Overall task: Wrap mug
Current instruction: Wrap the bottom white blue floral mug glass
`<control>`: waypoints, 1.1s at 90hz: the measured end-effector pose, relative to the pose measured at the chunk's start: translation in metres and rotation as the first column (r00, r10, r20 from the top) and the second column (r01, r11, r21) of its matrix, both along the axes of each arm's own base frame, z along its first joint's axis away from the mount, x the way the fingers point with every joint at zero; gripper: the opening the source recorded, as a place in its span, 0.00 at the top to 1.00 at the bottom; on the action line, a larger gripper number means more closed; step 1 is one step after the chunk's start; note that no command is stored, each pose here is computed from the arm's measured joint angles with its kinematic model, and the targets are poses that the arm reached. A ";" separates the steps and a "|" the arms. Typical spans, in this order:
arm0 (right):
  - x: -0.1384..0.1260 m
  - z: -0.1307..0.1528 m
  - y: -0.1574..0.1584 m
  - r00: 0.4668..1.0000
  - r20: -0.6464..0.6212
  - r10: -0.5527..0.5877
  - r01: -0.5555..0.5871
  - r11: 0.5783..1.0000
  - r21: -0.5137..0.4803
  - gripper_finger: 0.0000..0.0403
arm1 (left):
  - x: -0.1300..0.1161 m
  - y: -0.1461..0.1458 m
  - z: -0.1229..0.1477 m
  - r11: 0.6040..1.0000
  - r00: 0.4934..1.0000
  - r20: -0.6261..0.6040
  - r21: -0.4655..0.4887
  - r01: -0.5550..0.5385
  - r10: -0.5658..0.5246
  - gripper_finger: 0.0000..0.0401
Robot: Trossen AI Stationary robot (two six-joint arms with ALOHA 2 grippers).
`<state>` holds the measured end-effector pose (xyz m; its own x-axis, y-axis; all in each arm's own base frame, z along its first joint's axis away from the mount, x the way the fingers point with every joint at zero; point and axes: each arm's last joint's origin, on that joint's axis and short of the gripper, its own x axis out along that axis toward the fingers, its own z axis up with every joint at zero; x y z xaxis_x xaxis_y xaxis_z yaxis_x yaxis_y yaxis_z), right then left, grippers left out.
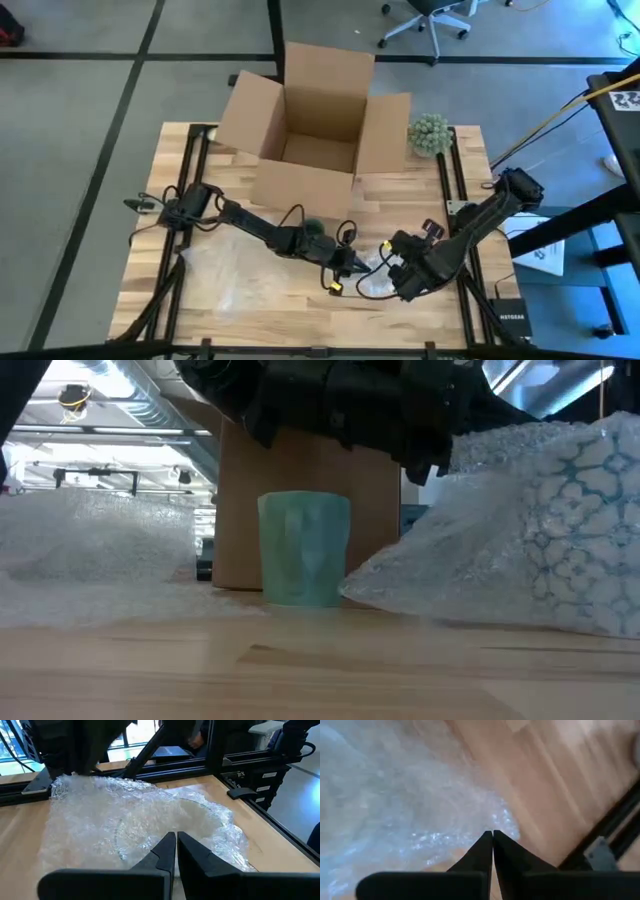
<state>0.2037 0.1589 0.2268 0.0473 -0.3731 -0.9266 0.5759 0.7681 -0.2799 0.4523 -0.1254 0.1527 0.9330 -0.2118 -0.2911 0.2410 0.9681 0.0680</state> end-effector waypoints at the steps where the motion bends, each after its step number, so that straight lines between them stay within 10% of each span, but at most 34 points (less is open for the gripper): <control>1: 0.000 -0.002 0.000 1.000 0.003 0.000 0.000 1.000 0.003 1.00 | 0.000 0.000 0.000 1.000 1.000 0.000 0.000 0.000 0.000 1.00; 43: 0.035 0.011 0.037 0.900 0.387 0.198 -0.287 0.939 0.189 1.00 | 0.000 0.000 0.000 1.000 1.000 -0.001 0.000 0.000 0.000 1.00; 74: 0.051 -0.039 0.016 0.935 0.339 0.105 -0.229 0.908 0.350 1.00 | 0.000 0.000 0.000 1.000 1.000 0.002 -0.005 -0.001 0.001 1.00; 99: 0.054 -0.023 0.010 0.953 0.280 0.111 -0.227 0.876 0.425 1.00 | 0.000 0.000 0.000 1.000 1.000 0.002 0.001 0.000 0.000 1.00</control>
<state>0.2573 0.1689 0.2035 0.3138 0.1131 -0.9427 0.4304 0.8681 0.2474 0.4524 -0.1254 0.1530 0.9334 -0.2120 -0.2895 0.2413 0.9680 0.0691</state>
